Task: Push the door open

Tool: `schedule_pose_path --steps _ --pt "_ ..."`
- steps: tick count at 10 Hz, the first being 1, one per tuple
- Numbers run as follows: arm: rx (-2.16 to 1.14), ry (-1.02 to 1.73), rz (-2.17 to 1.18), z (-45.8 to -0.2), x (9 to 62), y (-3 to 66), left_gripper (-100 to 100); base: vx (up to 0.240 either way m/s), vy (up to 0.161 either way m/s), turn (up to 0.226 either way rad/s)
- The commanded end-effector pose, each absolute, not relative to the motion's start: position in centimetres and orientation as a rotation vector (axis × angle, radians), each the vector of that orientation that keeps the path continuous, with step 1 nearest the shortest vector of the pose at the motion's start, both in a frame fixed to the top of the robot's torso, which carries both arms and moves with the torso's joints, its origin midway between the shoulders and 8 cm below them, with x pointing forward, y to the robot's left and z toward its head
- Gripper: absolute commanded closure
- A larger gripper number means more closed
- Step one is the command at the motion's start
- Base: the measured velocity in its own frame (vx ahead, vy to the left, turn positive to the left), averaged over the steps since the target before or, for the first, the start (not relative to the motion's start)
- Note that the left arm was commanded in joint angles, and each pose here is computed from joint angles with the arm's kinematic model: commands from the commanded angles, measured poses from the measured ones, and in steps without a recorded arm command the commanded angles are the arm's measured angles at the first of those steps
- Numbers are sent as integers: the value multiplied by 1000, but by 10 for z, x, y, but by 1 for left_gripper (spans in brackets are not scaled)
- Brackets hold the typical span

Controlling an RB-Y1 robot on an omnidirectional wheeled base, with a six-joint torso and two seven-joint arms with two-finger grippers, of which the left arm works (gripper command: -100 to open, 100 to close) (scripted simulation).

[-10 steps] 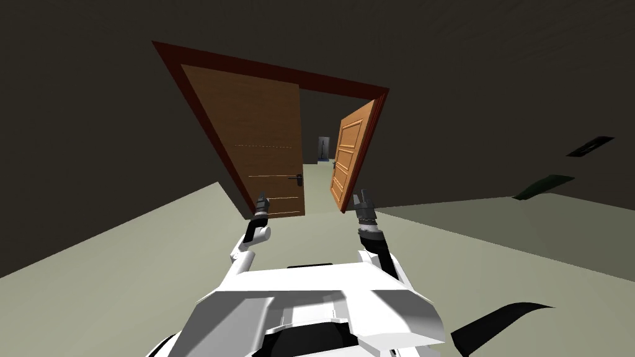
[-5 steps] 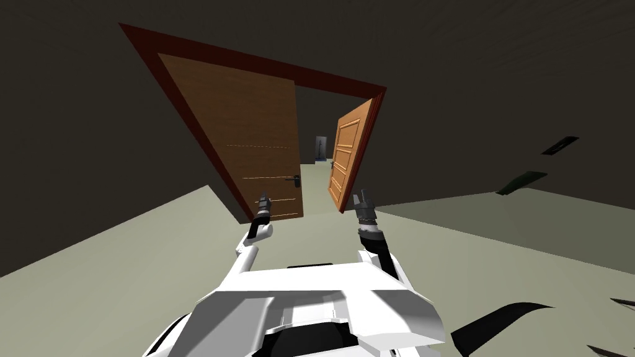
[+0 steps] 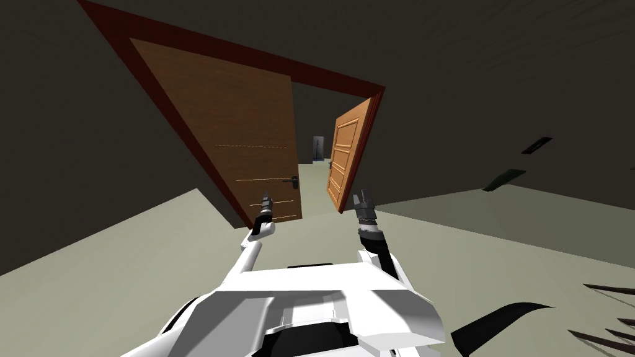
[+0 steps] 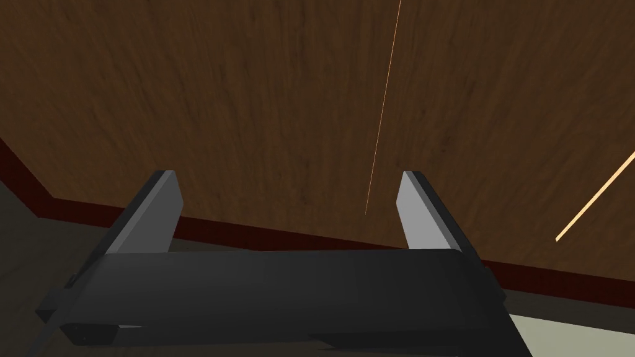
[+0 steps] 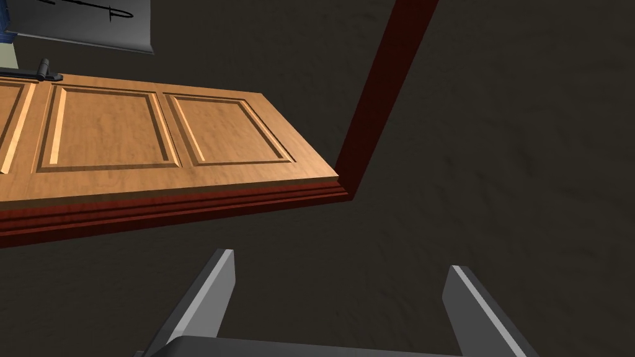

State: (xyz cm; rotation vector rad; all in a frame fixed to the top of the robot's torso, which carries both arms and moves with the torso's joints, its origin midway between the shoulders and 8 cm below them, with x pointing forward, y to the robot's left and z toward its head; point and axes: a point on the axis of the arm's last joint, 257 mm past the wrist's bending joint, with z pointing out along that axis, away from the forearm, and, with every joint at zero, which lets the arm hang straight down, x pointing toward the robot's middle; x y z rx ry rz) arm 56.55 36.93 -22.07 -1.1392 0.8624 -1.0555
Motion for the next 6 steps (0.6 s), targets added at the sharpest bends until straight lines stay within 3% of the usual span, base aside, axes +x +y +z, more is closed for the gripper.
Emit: schedule_pose_path --steps 1,6 --pt "-1152 867 -1049 -225 573 369 -100 80 21 -101" --pt "-1200 891 -1027 -244 589 364 -100 68 29 -76"
